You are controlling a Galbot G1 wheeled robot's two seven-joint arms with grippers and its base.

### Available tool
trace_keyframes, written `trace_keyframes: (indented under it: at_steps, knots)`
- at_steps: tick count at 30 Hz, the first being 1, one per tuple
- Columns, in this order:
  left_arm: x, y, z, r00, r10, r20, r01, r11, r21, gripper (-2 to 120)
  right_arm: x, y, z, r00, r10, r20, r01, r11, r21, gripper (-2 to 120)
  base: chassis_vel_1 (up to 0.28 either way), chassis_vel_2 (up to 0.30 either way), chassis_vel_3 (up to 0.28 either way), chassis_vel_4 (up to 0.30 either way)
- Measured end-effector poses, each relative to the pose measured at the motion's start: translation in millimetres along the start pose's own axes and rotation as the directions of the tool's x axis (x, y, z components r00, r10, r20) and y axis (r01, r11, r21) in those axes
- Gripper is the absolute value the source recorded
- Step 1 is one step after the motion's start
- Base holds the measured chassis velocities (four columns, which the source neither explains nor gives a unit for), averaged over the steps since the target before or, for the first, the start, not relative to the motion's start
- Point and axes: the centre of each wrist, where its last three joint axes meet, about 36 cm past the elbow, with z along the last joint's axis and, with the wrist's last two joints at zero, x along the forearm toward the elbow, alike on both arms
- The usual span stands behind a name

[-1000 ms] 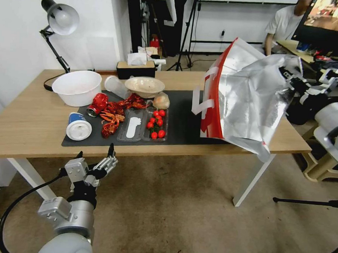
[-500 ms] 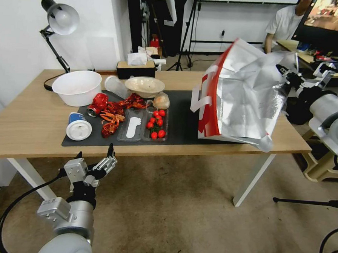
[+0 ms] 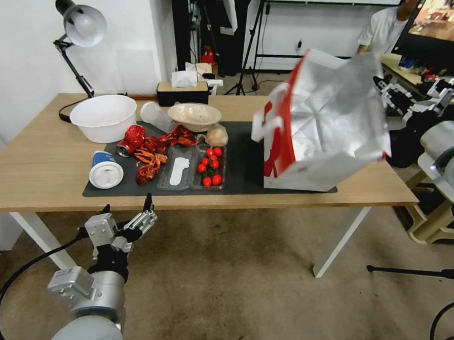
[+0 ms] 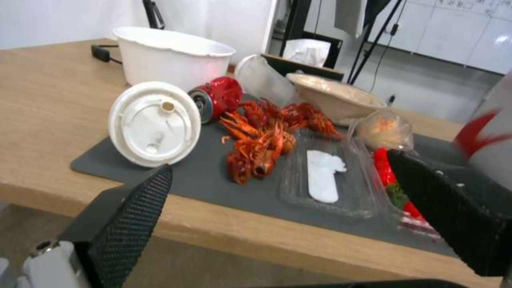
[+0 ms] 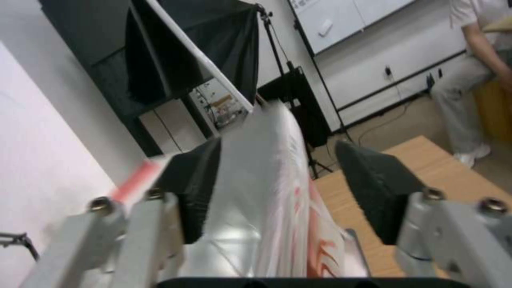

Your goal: Pick up the food delivery bag from the floor and place it on the table.

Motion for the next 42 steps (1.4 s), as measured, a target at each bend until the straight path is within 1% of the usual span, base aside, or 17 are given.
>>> trace_keyframes:
  at_steps: [1,4,6,9,10,12,13,17,18,21,22,24,29,32,33,39,42]
  knots:
    - [0,0.0,0.0,1.000,0.000,0.000,0.000,1.000,0.000,100,0,0,0,1.000,0.000,0.000,0.000,1.000,0.000,63,0.000,0.000,0.000,0.000]
    - [1,-0.7,-1.8,1.000,0.001,0.004,-0.001,1.000,0.001,100,7,0,2,1.000,-0.012,-0.011,0.012,0.999,0.048,78,0.000,0.000,0.000,0.000]
    - [2,-0.9,-2.3,1.000,0.001,0.004,-0.001,1.000,0.001,100,10,0,3,1.000,-0.013,-0.017,0.014,0.998,0.060,82,0.000,0.000,0.000,0.000]
    - [2,-0.9,-2.4,1.000,0.001,0.004,-0.001,1.000,0.001,100,10,0,4,1.000,-0.013,-0.018,0.014,0.998,0.063,82,0.000,0.000,0.000,0.000]
    - [3,-1.0,-2.8,1.000,0.000,0.006,0.000,1.000,-0.004,100,16,0,6,1.000,-0.010,-0.029,0.013,0.996,0.091,93,0.000,0.000,0.000,0.000]
    - [4,-1.2,-3.5,1.000,-0.001,0.008,0.001,1.000,-0.005,100,18,0,6,0.999,-0.006,-0.032,0.010,0.994,0.112,99,0.000,0.000,0.000,0.000]
    - [4,-1.2,-3.5,1.000,-0.001,0.008,0.001,1.000,-0.005,100,18,0,6,0.999,-0.006,-0.032,0.010,0.994,0.112,99,0.000,0.000,0.000,0.000]
    - [5,-0.6,-7.0,1.000,0.000,0.013,0.001,1.000,-0.018,100,32,3,13,0.999,-0.042,-0.020,0.046,0.952,0.303,100,0.000,0.000,0.000,0.000]
    - [5,-0.6,-7.0,1.000,0.000,0.013,0.001,1.000,-0.018,100,32,3,13,0.999,-0.042,-0.020,0.046,0.952,0.303,100,0.000,0.000,0.000,0.000]
    - [5,0.4,-7.5,1.000,0.010,0.017,-0.010,1.000,-0.029,100,39,8,21,0.996,-0.086,0.017,0.071,0.904,0.421,100,0.000,0.000,0.000,0.000]
    - [5,0.4,-7.5,1.000,0.010,0.017,-0.010,1.000,-0.029,100,39,8,21,0.996,-0.086,0.017,0.071,0.904,0.421,100,0.000,0.000,0.000,0.000]
    - [3,3.1,-6.0,0.999,0.024,0.022,-0.023,0.999,-0.049,100,47,14,34,0.989,-0.143,0.040,0.104,0.859,0.501,100,0.000,0.000,0.000,0.000]
    - [1,5.5,-4.3,0.999,0.038,0.035,-0.036,0.997,-0.063,100,58,18,53,0.979,-0.195,0.060,0.133,0.833,0.536,100,0.000,0.000,0.000,0.000]
    - [-2,8.8,-0.5,0.996,0.052,0.075,-0.046,0.996,-0.081,100,76,12,87,0.960,-0.268,0.086,0.172,0.800,0.574,100,0.000,0.000,0.000,0.000]
    - [-2,8.8,-0.5,0.996,0.052,0.075,-0.046,0.996,-0.081,100,76,12,87,0.960,-0.268,0.086,0.172,0.800,0.574,100,0.000,0.000,0.000,0.000]
    - [-4,16.7,9.0,0.993,0.047,0.110,-0.032,0.990,-0.134,100,115,9,133,0.954,-0.287,0.089,0.192,0.809,0.555,100,0.000,0.000,0.000,0.000]
    - [-5,17.9,11.0,0.992,0.048,0.113,-0.032,0.989,-0.142,100,122,8,142,0.956,-0.281,0.083,0.193,0.818,0.542,100,0.000,0.000,0.000,0.000]
